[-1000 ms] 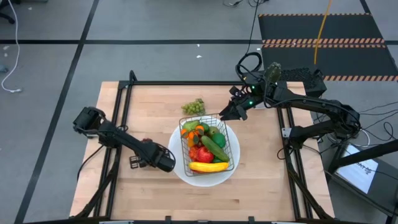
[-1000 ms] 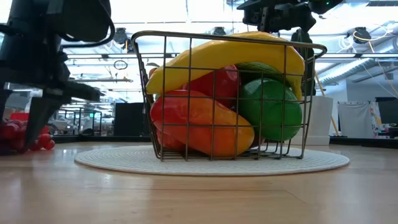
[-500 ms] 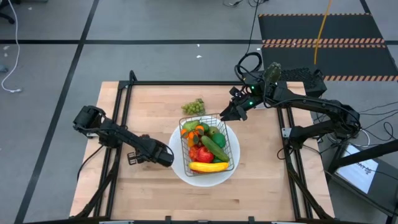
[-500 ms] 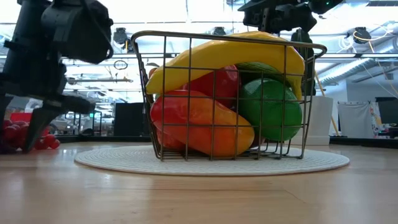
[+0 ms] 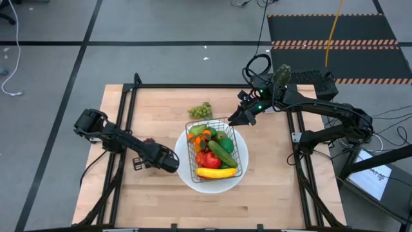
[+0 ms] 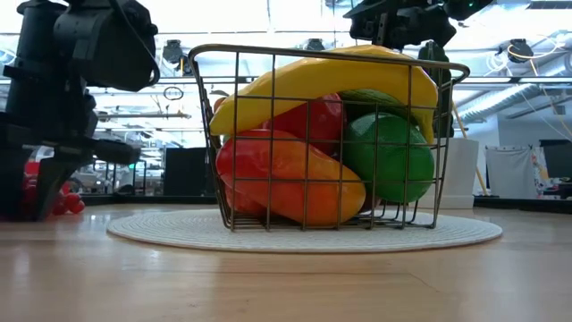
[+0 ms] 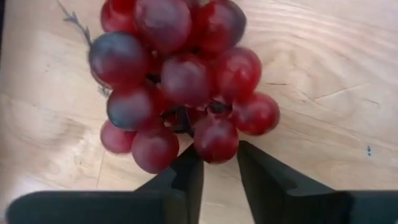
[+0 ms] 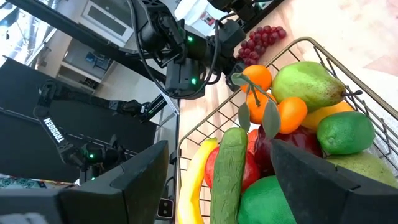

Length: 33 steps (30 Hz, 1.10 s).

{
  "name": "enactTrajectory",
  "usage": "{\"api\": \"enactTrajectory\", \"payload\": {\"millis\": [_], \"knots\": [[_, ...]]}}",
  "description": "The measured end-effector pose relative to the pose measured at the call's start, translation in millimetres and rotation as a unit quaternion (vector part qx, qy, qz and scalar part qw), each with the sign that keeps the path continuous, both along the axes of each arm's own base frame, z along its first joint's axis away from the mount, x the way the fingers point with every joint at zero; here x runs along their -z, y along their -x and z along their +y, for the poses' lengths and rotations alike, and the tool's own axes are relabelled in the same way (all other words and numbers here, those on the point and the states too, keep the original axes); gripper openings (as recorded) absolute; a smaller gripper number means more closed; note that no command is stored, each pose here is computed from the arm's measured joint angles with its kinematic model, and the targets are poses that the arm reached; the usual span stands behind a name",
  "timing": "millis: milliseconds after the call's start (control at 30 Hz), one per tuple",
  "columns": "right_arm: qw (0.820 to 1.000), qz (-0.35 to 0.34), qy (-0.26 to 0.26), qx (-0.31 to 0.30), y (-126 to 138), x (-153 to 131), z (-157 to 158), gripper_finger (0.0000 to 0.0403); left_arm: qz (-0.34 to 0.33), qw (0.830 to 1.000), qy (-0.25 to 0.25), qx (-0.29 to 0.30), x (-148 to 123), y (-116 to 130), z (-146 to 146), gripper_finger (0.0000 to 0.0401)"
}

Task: Build produce basket
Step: Put the red grapes into the black wire basket

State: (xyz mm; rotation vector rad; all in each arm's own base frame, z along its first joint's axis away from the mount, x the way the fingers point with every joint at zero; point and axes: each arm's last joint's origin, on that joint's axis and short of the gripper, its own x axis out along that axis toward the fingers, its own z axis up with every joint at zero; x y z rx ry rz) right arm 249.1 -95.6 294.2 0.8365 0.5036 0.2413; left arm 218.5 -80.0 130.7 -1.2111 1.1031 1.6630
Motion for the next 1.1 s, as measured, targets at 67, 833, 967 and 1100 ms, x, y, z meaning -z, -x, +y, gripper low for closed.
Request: {"api": "enactTrajectory", "payload": {"millis": [67, 833, 967, 1100], "knots": [[1.000, 0.000, 0.000, 0.000, 0, 0, 0, 0.0274, -0.002, 1.000, -0.003, 0.005, 0, 0, 0, 0.0083], [1.000, 0.012, 0.009, -0.007, 2, 3, 1, 0.0274, -0.077, 0.995, -0.016, 0.064, -31, 1, -5, 0.0001], [1.000, 0.009, 0.015, -0.003, 1, 3, 0, 0.0274, -0.123, 0.989, -0.023, 0.084, -53, 3, -3, 0.0001], [1.000, 0.013, 0.025, 0.014, 1, 3, -1, 0.0274, -0.120, 0.990, -0.023, 0.064, -62, 7, -1, 0.0001]]}}
